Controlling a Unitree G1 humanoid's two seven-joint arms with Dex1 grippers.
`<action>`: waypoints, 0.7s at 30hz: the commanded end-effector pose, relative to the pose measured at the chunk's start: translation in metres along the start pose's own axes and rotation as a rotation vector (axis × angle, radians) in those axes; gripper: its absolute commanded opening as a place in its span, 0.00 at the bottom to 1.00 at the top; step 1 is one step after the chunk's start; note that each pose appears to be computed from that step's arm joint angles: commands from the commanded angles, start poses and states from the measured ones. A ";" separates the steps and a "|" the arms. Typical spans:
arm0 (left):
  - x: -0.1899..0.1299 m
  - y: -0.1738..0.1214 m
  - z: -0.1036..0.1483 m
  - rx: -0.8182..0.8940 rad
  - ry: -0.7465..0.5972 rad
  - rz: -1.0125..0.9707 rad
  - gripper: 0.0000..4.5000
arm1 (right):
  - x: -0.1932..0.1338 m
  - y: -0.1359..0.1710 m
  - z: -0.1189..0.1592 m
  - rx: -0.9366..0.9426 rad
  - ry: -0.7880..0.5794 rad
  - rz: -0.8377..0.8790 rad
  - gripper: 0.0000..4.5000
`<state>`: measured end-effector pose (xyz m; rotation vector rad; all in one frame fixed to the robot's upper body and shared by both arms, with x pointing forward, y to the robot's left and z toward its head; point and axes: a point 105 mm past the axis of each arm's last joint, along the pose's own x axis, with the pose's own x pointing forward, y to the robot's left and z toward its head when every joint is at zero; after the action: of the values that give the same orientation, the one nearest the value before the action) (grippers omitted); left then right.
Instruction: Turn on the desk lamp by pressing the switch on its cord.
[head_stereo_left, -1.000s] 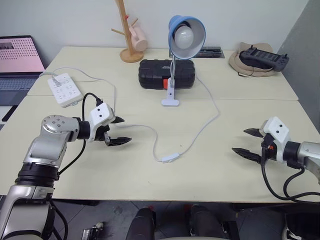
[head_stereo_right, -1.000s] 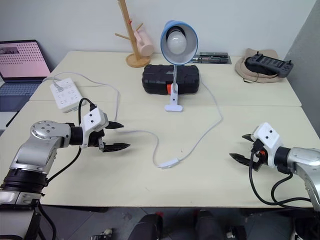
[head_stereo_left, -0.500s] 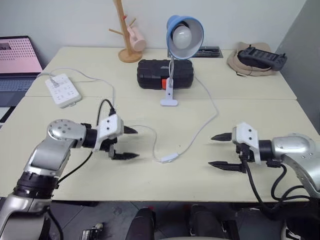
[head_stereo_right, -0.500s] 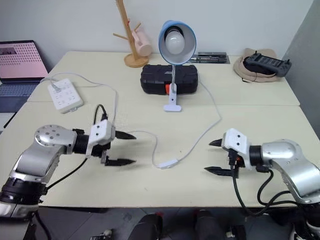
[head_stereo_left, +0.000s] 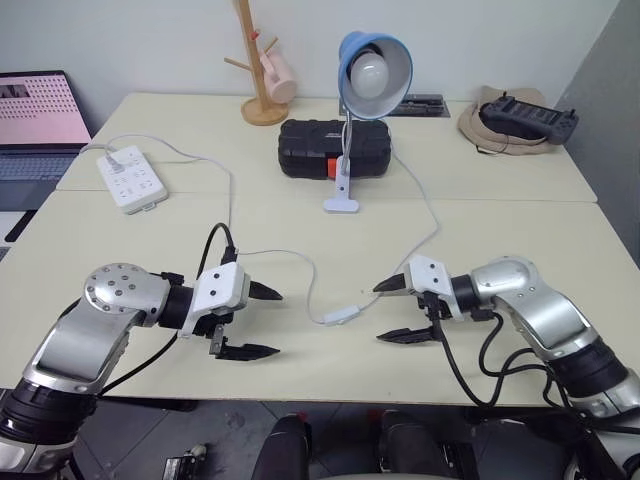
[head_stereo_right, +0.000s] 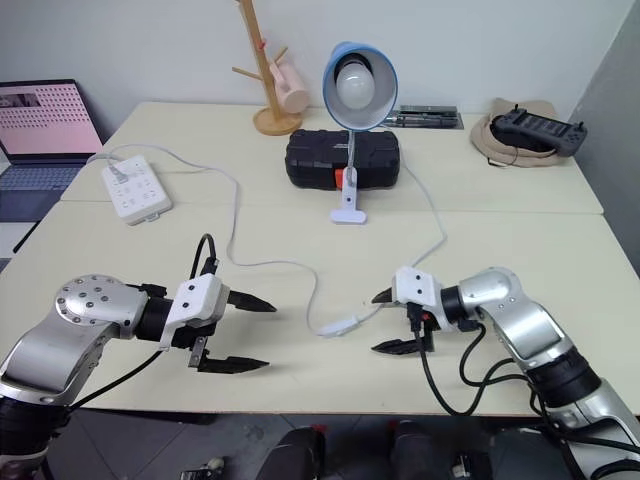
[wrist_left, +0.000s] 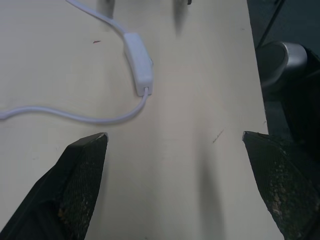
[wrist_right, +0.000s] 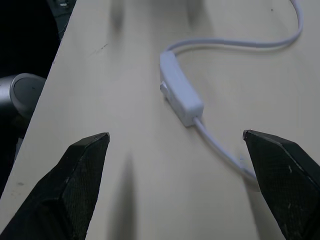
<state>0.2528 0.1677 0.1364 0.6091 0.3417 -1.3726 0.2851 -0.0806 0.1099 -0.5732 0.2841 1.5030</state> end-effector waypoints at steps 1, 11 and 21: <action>-0.006 0.003 0.010 0.042 -0.018 0.035 1.00 | 0.006 -0.008 0.008 -0.055 -0.006 0.029 1.00; -0.007 0.003 0.008 0.044 -0.010 0.041 1.00 | 0.023 -0.013 0.008 -0.088 0.002 0.098 1.00; -0.006 0.004 0.008 0.044 -0.013 0.042 1.00 | 0.026 -0.015 0.005 -0.089 0.004 0.109 0.45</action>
<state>0.2534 0.1697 0.1362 0.6104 0.3310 -1.3500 0.3004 -0.0606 0.0949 -0.6148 0.3041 1.6129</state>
